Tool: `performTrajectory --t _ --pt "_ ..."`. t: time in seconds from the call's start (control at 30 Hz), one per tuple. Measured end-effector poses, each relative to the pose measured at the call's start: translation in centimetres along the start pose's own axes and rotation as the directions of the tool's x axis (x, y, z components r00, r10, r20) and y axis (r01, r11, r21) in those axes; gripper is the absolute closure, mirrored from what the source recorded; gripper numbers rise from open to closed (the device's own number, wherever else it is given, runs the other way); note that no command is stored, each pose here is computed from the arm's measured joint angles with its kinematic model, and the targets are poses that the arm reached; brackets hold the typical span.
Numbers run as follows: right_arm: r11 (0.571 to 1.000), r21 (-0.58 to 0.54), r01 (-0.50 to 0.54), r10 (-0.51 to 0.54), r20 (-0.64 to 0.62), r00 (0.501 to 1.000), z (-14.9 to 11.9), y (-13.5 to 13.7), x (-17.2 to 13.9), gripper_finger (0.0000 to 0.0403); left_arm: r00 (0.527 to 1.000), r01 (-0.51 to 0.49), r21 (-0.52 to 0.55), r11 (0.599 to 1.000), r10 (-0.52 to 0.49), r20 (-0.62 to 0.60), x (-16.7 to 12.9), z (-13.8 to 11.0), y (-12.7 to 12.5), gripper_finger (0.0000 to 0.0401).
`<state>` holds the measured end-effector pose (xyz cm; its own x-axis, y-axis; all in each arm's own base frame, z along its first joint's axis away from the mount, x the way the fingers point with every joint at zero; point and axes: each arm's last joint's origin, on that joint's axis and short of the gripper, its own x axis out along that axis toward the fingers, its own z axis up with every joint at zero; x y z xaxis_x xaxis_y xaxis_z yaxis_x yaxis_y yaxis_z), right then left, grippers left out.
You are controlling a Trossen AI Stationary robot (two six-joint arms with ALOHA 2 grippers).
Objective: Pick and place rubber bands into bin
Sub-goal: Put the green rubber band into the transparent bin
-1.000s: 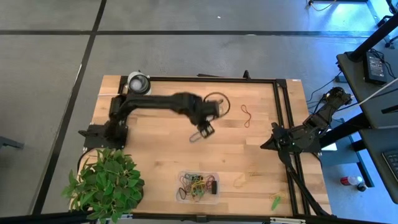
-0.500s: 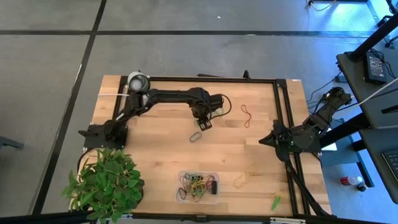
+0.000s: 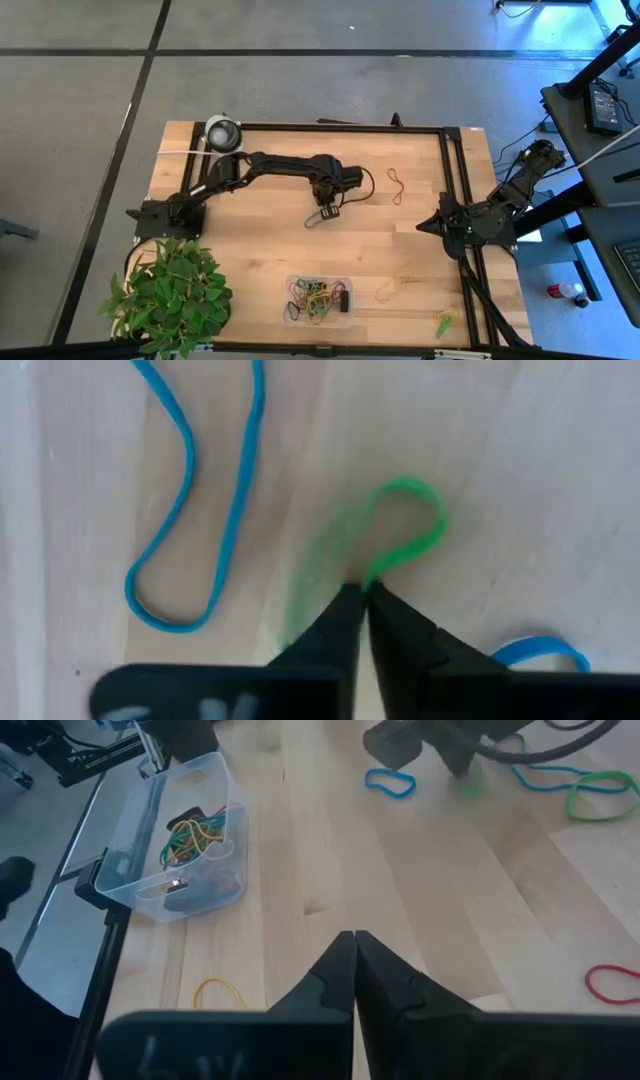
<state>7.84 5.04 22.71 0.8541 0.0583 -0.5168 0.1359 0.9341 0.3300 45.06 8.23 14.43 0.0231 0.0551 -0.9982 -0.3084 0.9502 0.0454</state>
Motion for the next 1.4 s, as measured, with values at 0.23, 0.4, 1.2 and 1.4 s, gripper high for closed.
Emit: performTrajectory --t 0.23,0.4,1.2,1.4 --pt "1.0 -0.002 -0.001 0.001 -0.001 1.0 0.0 0.0 0.0 0.0396 0.995 -0.001 -0.054 0.999 0.006 0.1 -5.0 -0.8 -2.4 0.0399" --pt "1.0 -0.007 0.003 -0.003 -0.005 1.0 0.0 0.0 0.0 0.0396 0.971 -0.007 -0.079 0.997 0.026 0.238 -10.0 -2.0 -5.4 0.0399" --pt "1.0 -0.008 0.007 -0.007 -0.011 1.0 -0.1 -0.1 0.0 0.0396 0.93 0.179 -0.141 0.974 -0.12 0.348 -14.1 -13.3 -27.0 0.0399" --pt "1.0 0.016 -0.01 0.01 -0.027 1.0 -0.1 0.0 0.0 0.0396 0.964 0.175 -0.212 0.962 -0.123 0.236 -9.5 -12.6 -28.6 0.0399"
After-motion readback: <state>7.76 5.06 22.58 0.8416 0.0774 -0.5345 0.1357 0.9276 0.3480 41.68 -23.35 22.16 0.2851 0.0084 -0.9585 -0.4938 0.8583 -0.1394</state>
